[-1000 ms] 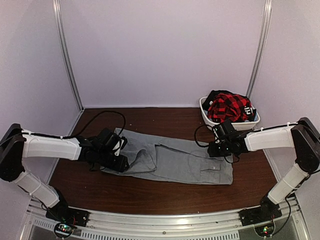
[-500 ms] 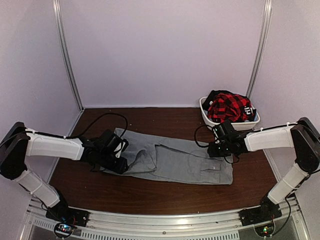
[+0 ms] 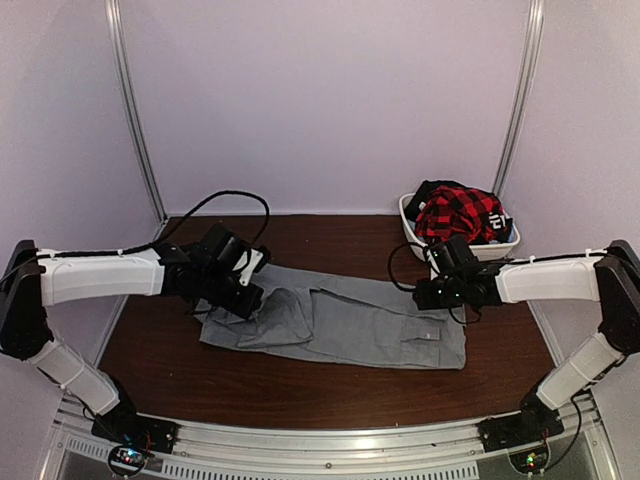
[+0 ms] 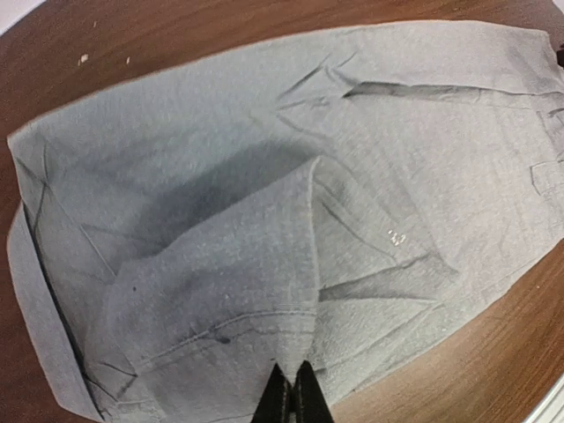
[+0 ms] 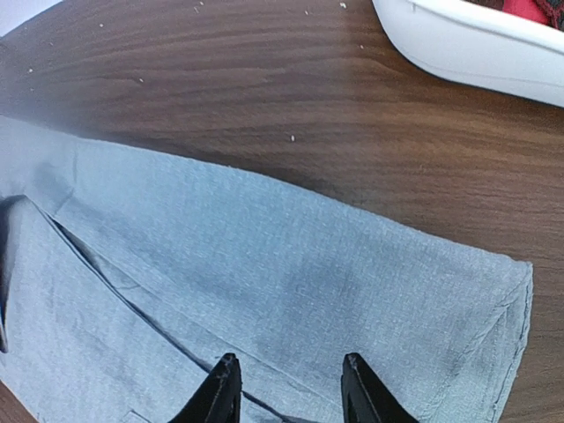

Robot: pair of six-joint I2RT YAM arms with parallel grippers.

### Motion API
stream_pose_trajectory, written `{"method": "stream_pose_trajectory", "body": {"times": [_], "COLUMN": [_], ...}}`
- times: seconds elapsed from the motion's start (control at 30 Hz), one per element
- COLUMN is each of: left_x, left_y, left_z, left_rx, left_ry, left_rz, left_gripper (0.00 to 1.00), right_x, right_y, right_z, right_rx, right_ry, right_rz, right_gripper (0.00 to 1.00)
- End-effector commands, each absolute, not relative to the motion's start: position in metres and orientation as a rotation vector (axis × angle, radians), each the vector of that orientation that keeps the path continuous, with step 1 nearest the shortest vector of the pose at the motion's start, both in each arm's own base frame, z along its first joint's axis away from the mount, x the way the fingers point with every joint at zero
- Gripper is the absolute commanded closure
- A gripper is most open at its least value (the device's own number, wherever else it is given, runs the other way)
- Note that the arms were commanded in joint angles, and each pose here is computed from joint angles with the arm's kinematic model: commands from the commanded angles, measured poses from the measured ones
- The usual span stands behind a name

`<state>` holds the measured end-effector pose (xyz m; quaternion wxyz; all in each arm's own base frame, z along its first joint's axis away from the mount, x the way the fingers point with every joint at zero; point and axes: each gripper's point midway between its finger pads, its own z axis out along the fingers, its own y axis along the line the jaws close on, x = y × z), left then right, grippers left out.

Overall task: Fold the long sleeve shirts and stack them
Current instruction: Fold the 1/3-folded shirt at the center of the board.

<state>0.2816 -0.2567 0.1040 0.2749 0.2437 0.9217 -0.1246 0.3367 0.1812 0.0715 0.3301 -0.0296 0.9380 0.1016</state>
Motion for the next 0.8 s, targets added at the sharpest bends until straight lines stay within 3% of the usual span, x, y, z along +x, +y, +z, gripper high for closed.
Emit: {"method": "stream_pose_trajectory", "body": {"times": [0.0, 0.4, 0.77], "left_x": [0.291, 0.317, 0.309], "left_y": [-0.273, -0.342, -0.414], "left_z": [0.144, 0.157, 0.139], "left_rx": [0.892, 1.345, 1.475], "left_ry": [2.337, 2.129, 1.978], "left_rz": [-0.311, -0.18, -0.252], "left_gripper": [1.0, 1.0, 0.97], "right_x": [0.346, 0.348, 0.339], "right_y": [0.191, 0.19, 0.187], "right_z": [0.108, 0.101, 0.094], "right_rx": [-0.107, -0.123, -0.107], "right_ry": [2.364, 2.394, 2.384], "right_rz": [0.31, 0.272, 0.303], "right_gripper": [0.6, 0.6, 0.59]}}
